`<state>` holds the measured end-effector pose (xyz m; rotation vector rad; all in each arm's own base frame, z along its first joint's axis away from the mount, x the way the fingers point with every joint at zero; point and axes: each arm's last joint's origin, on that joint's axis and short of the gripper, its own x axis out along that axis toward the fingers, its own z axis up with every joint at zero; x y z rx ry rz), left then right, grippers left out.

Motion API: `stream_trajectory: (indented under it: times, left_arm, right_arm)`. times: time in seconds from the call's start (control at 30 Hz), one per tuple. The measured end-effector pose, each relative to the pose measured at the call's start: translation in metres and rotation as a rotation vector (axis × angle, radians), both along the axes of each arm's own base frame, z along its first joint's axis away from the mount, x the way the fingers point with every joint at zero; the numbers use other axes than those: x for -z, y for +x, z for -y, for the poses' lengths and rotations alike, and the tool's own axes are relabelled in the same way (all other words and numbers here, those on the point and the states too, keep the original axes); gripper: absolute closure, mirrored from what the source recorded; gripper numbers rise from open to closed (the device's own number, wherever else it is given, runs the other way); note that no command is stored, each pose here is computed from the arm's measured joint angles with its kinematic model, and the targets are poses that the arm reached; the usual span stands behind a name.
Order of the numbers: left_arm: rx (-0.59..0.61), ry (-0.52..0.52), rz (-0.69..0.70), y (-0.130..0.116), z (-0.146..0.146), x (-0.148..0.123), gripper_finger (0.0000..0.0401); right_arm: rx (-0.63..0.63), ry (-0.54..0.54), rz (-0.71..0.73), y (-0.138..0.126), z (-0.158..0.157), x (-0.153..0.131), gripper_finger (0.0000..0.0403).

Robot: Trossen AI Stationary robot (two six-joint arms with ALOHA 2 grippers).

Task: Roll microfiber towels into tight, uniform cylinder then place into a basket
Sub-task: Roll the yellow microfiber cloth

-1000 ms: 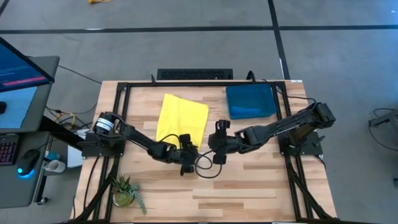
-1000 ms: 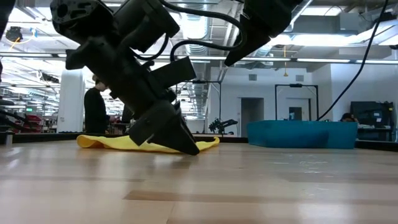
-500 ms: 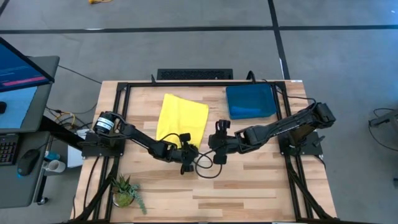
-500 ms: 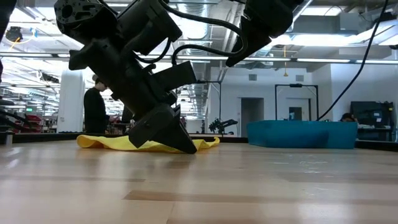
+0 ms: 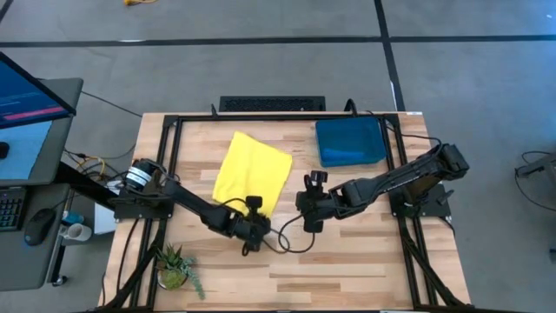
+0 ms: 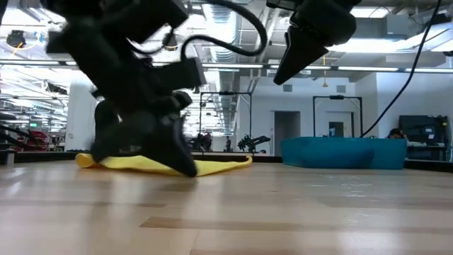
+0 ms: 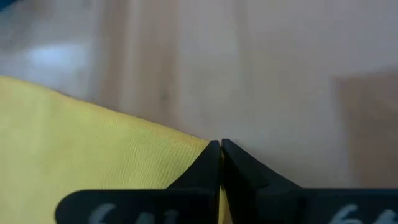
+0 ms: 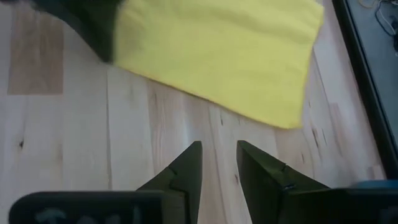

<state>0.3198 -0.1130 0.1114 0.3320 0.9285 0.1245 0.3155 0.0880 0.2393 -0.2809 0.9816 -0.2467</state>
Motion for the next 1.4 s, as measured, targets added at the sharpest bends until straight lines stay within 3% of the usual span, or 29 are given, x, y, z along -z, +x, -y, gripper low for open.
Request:
stream_trajectory:
  times: [0.17,0.47,0.63,0.83,1.2,1.4]
  left_arm:
    - [0.075,-0.077,-0.064,-0.011,0.028,-0.014,0.04]
    - [0.187,-0.091,-0.206,-0.039,0.073,-0.023,0.0401]
    - [0.153,-0.16,-0.3,-0.051,0.084,-0.026,0.0401]
    - [0.095,-0.167,-0.352,-0.061,0.093,-0.031,0.0401]
    - [0.059,-0.13,-0.336,-0.069,0.101,-0.036,0.0401]
    - [0.057,-0.128,-0.333,-0.069,0.102,-0.036,0.0401]
  right_arm:
    - [-0.004,-0.009,-0.022,-0.002,0.001,0.001,0.0282]
    - [-0.028,-0.02,-0.035,-0.002,0.0,0.001,0.0282]
    - [-0.11,0.018,-0.083,-0.002,-0.005,0.005,0.0282]
    - [-0.14,0.04,-0.057,0.0,-0.008,0.004,0.0282]
    - [-0.208,0.097,-0.026,0.006,-0.008,0.002,0.0282]
    - [-0.243,0.109,-0.03,0.006,-0.01,0.003,0.025]
